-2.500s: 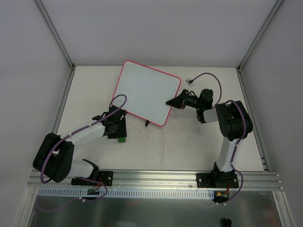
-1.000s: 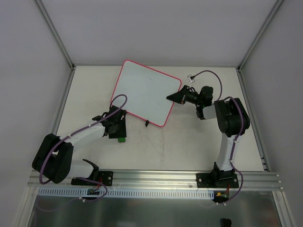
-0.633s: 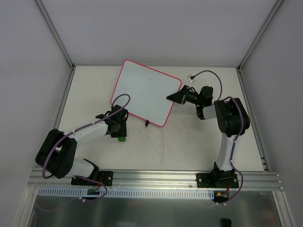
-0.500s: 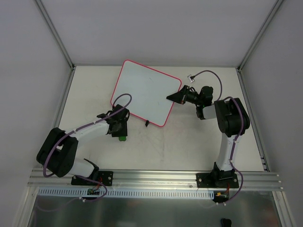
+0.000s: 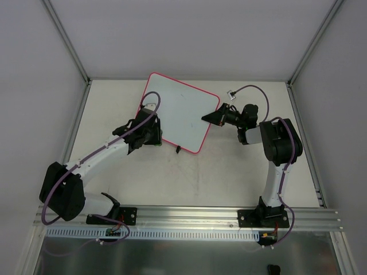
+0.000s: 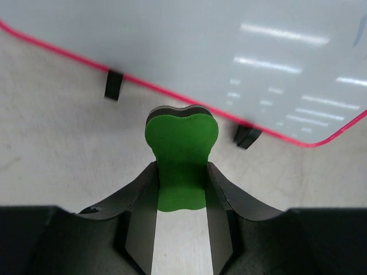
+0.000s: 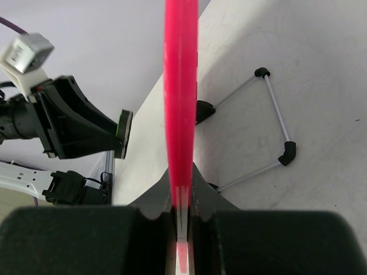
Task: Erase the whiteboard
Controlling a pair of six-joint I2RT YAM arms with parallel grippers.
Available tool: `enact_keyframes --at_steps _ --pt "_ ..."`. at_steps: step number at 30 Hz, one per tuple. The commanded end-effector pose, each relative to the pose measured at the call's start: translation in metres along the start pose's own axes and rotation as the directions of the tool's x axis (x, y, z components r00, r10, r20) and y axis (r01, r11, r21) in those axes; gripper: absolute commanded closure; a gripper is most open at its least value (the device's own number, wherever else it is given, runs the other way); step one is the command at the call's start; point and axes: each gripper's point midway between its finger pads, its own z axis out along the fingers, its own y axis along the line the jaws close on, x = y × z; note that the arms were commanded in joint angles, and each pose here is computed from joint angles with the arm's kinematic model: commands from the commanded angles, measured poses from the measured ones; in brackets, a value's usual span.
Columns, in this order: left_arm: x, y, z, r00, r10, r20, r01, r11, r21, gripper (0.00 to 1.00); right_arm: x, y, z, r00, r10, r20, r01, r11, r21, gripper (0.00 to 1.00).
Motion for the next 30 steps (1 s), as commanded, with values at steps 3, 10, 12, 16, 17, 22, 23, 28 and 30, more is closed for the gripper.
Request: enact_keyframes --at_steps 3,10,12,16,17,22,23,28,30 --pt "-0.051 -0.045 0.02 0.988 0.084 0.127 -0.098 0.989 0.107 1.0 -0.032 0.035 0.007 0.963 -0.253 0.092 0.264 0.956 -0.128 0.99" --pt "-0.109 -0.107 0.043 0.946 0.161 0.28 -0.22 0.956 0.196 1.0 -0.031 0.035 0.007 0.963 -0.255 0.089 0.265 0.955 -0.132 0.99" --pt "-0.116 -0.108 0.056 0.944 0.17 0.283 -0.221 0.962 0.16 1.0 -0.031 0.038 0.008 0.962 -0.26 0.088 0.27 0.953 -0.138 0.99" --pt "-0.156 -0.125 0.061 0.916 0.166 0.366 -0.232 0.962 0.145 1.0 -0.031 0.038 0.008 0.961 -0.261 0.086 0.271 0.952 -0.14 0.98" --pt "-0.161 -0.125 0.063 0.911 0.176 0.374 -0.241 0.961 0.137 1.0 -0.031 0.038 0.008 0.961 -0.263 0.086 0.273 0.952 -0.14 0.99" --pt "-0.189 -0.141 0.071 0.888 0.191 0.418 -0.276 0.949 0.151 1.0 -0.031 0.039 0.008 0.96 -0.266 0.085 0.276 0.951 -0.142 0.99" --pt "-0.192 -0.14 0.074 0.888 0.193 0.417 -0.278 0.948 0.153 1.0 -0.03 0.04 0.008 0.96 -0.266 0.082 0.276 0.95 -0.144 0.98" --pt "-0.206 -0.141 0.089 0.886 0.231 0.402 -0.307 0.942 0.133 1.0 -0.029 0.042 0.009 0.958 -0.276 0.081 0.285 0.947 -0.149 0.99" --pt "-0.201 -0.129 0.103 0.894 0.267 0.36 -0.312 0.947 0.073 1.0 -0.028 0.044 0.009 0.954 -0.288 0.082 0.298 0.943 -0.151 0.98"
